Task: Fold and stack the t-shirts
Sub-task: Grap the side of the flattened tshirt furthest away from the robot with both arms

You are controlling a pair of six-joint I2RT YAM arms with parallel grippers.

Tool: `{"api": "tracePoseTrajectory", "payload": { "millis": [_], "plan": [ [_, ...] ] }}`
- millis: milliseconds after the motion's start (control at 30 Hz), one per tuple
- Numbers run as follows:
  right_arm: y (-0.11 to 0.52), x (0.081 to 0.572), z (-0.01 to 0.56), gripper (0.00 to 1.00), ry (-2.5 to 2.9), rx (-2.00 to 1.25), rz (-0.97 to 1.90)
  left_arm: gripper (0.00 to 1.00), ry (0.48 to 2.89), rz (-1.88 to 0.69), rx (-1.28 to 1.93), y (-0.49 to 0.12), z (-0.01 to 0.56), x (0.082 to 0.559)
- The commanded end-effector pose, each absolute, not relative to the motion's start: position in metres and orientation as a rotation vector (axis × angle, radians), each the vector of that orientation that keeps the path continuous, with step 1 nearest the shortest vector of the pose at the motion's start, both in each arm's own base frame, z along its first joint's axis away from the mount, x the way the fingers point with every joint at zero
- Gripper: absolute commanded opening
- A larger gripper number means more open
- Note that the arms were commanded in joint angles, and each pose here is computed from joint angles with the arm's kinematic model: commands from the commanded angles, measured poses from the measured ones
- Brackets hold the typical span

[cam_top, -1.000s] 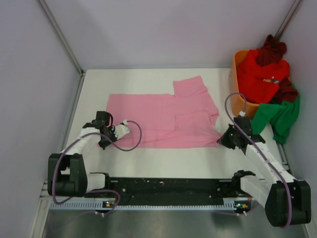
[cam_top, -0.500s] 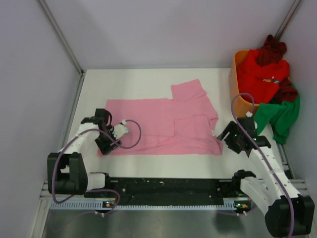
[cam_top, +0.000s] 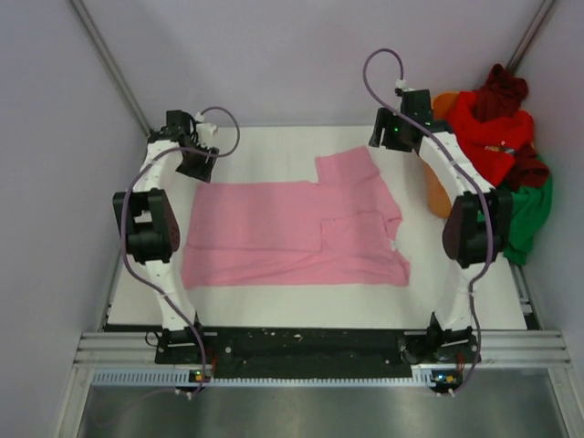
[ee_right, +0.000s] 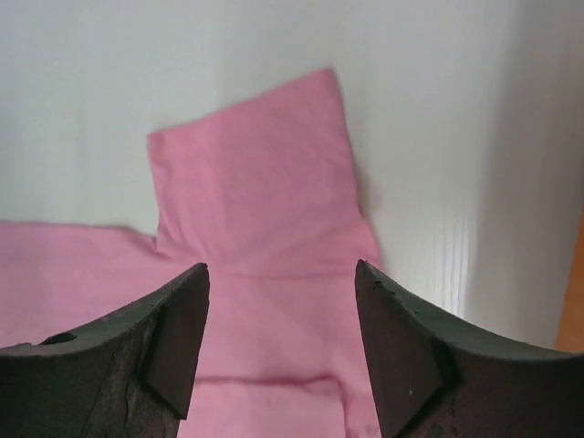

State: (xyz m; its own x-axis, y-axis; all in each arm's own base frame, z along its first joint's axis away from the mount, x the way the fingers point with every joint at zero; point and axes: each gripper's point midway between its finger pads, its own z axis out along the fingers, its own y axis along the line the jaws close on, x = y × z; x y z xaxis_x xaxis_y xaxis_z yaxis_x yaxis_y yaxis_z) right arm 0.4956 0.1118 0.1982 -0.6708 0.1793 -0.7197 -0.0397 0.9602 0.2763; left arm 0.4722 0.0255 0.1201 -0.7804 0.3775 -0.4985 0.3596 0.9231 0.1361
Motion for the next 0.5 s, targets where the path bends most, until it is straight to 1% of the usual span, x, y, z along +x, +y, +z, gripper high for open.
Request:
{"api": "tracePoseTrajectory", "payload": {
  "millis": [0, 133, 233, 267, 367, 467],
  "plan": [
    [0.119, 0.547, 0.145, 0.64, 2.382, -0.037, 0.264, 0.67, 2.542, -0.005, 0.227, 0.045, 0.117, 0.508],
    [0.123, 0.589, 0.110, 0.64, 2.414, -0.067, 0.188, 0.68, 2.560, -0.018, 0.184, 0.050, 0.095, 0.526],
    [0.125, 0.606, 0.084, 0.64, 2.426, -0.071, 0.156, 0.68, 2.603, -0.023, 0.170, 0.053, 0.070, 0.529],
    [0.129, 0.608, 0.078, 0.64, 2.429, -0.077, 0.157, 0.70, 2.612, -0.017, 0.160, 0.055, 0.065, 0.531],
    [0.135, 0.606, 0.060, 0.63, 2.465, -0.077, 0.149, 0.68, 2.641, -0.050, 0.139, 0.058, 0.053, 0.534],
    [0.153, 0.593, 0.043, 0.59, 2.516, -0.126, 0.193, 0.67, 2.646, -0.055, 0.149, 0.059, 0.048, 0.537]
  ]
}}
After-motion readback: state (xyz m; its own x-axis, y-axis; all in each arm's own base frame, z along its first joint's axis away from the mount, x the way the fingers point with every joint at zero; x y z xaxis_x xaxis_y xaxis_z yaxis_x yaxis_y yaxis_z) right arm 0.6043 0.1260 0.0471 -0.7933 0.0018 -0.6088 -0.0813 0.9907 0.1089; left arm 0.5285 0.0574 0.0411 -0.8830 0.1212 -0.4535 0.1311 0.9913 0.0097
